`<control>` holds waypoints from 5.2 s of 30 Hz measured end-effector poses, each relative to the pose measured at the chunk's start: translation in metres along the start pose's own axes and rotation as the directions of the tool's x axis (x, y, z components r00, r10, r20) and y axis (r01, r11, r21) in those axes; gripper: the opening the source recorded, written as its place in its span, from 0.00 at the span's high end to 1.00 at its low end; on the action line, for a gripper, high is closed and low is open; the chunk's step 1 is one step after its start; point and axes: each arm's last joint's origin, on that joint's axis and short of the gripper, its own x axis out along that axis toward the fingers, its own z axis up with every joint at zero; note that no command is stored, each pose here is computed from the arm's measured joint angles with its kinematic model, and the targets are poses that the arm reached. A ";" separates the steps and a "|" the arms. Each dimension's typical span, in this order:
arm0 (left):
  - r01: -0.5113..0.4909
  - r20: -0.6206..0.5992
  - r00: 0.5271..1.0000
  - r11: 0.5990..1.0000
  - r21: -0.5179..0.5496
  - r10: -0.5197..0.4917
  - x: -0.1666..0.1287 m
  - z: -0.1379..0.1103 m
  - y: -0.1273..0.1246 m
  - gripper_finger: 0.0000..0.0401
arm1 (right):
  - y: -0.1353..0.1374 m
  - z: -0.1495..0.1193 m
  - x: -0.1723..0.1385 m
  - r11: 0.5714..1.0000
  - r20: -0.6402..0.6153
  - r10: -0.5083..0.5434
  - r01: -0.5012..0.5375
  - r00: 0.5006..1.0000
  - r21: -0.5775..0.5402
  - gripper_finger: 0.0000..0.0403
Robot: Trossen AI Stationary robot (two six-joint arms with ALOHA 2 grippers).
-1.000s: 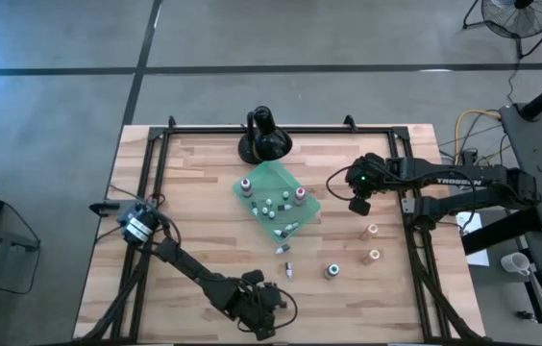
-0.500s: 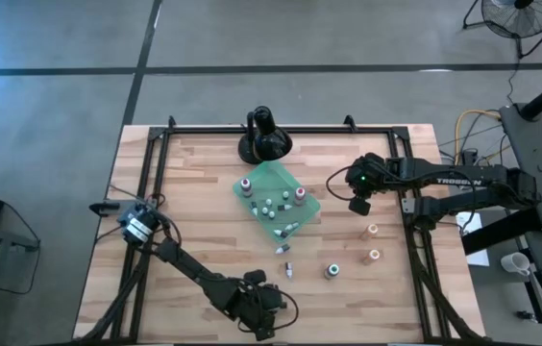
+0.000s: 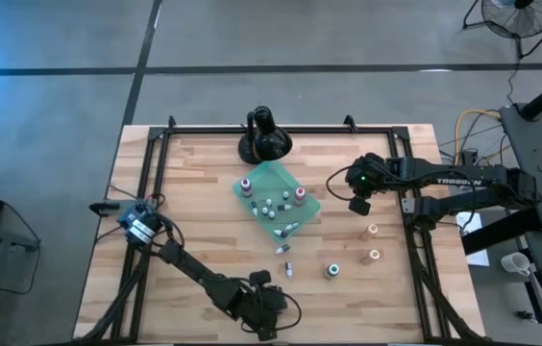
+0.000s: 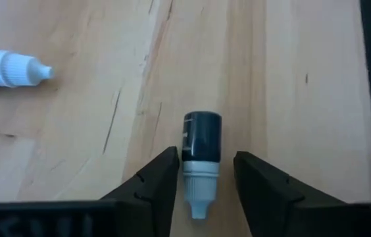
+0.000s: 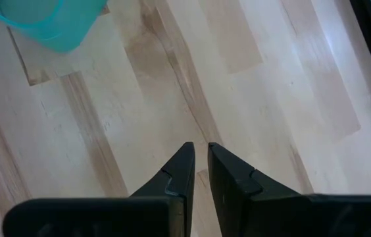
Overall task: Pick & Place food coloring
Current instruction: Put the small black food coloring bottle into the green bin
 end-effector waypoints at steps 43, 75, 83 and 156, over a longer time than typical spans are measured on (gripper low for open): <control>-0.338 -0.842 0.250 0.772 -0.539 -0.478 -0.061 -0.030 0.142 0.87 | 0.000 -0.002 0.001 0.996 -0.016 0.004 -0.003 1.000 0.086 0.91; -0.465 -0.833 0.205 0.698 -0.545 -0.514 -0.049 -0.076 0.161 0.86 | 0.000 -0.001 0.001 0.997 -0.003 0.005 -0.004 1.000 0.081 0.91; -0.483 -0.861 0.257 0.713 -0.508 -0.439 -0.047 -0.076 0.163 0.72 | 0.000 0.000 0.001 0.997 0.002 0.005 -0.005 1.000 0.082 0.91; -0.518 -0.643 0.766 0.587 -0.622 -0.006 -0.153 -0.081 0.092 0.62 | 0.002 0.005 0.006 0.997 0.095 0.004 -0.012 0.995 0.076 0.91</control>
